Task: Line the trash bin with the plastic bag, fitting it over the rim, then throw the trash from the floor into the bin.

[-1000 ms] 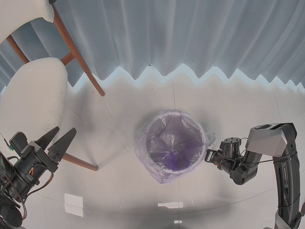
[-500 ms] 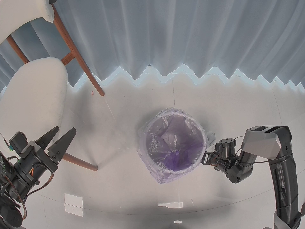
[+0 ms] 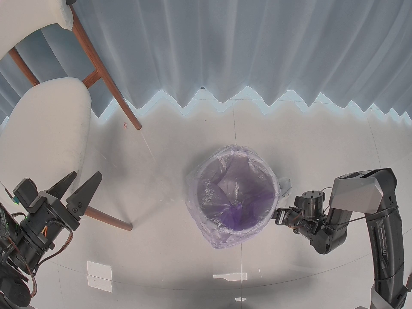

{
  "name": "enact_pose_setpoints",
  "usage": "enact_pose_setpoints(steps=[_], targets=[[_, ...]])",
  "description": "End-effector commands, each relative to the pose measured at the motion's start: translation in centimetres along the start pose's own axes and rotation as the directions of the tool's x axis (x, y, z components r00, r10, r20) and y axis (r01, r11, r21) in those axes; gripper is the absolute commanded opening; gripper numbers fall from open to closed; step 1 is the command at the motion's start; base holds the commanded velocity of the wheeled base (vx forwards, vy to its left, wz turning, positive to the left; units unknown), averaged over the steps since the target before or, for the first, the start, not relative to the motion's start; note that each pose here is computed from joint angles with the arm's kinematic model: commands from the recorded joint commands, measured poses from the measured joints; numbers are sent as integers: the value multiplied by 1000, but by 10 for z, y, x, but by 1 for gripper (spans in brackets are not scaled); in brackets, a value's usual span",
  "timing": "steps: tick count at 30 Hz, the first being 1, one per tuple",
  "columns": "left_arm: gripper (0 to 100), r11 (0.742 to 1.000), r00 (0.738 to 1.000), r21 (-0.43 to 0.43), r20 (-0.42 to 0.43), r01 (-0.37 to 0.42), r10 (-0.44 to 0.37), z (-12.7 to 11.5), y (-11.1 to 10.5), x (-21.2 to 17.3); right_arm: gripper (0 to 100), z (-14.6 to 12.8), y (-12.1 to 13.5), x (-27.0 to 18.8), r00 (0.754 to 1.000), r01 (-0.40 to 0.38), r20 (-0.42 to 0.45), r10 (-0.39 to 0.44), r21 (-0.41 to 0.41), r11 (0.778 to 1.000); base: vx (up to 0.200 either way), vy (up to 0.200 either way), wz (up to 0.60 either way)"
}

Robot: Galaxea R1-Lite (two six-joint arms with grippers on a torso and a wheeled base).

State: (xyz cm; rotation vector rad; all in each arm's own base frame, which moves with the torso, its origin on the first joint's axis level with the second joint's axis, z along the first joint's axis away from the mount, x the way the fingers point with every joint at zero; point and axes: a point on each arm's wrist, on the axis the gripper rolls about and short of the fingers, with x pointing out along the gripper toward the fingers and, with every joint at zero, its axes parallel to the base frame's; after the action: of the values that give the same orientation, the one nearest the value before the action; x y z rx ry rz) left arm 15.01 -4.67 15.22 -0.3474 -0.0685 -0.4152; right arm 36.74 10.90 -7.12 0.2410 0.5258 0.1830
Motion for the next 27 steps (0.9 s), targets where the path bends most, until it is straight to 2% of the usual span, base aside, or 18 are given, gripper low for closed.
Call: enact_pose_setpoints(steps=[1, 6, 9, 13, 16, 18, 21, 24, 25, 26, 27], targets=[[100, 999, 999, -3, -12, -49, 49, -5, -2, -3, 100, 14, 2, -59, 997, -75, 4, 75, 21, 997, 0, 0, 0], [100, 999, 999, -12, -26, -47, 47, -7, -3, -3, 100, 21, 2, -88, 994, -101, 37, 99, 60, 993, 0, 0, 0], [100, 999, 997, -26, -61, -38, 37, -11, -5, -3, 100, 22, 2, -124, 994, -109, 40, 105, 111, 988, 0, 0, 0], [100, 999, 997, -40, -70, -29, 27, -12, -7, -3, 100, 27, 5, -143, 986, -162, 68, 154, 141, 977, 0, 0, 0], [100, 999, 998, -42, -50, -25, 23, -8, -8, -6, 100, 49, 12, -159, 962, -250, 152, 225, 168, 954, 0, 0, 0], [100, 999, 999, -47, -48, -26, 24, -7, -9, -8, 100, 61, 17, -162, 942, -307, 189, 277, 153, 939, 0, 0, 0], [100, 998, 999, -47, -47, -29, 27, -6, -9, -10, 100, 88, 26, -150, 925, -340, 229, 304, 138, 930, 0, 0, 0], [100, 998, 998, -46, -52, -38, 35, -7, -8, -10, 100, 120, 35, -142, 940, -318, 188, 284, 180, 931, 0, 0, 0], [100, 998, 998, -44, -54, -46, 44, -7, -7, -11, 100, 140, 41, -141, 948, -304, 164, 273, 207, 930, 0, 0, 0], [100, 998, 997, -43, -56, -55, 53, -7, -7, -11, 100, 149, 44, -140, 955, -288, 139, 262, 223, 931, 0, 0, 0], [100, 996, 996, -42, -58, -72, 70, -7, -6, -11, 100, 159, 47, -136, 970, -243, 78, 231, 241, 940, 0, 0, 0]])
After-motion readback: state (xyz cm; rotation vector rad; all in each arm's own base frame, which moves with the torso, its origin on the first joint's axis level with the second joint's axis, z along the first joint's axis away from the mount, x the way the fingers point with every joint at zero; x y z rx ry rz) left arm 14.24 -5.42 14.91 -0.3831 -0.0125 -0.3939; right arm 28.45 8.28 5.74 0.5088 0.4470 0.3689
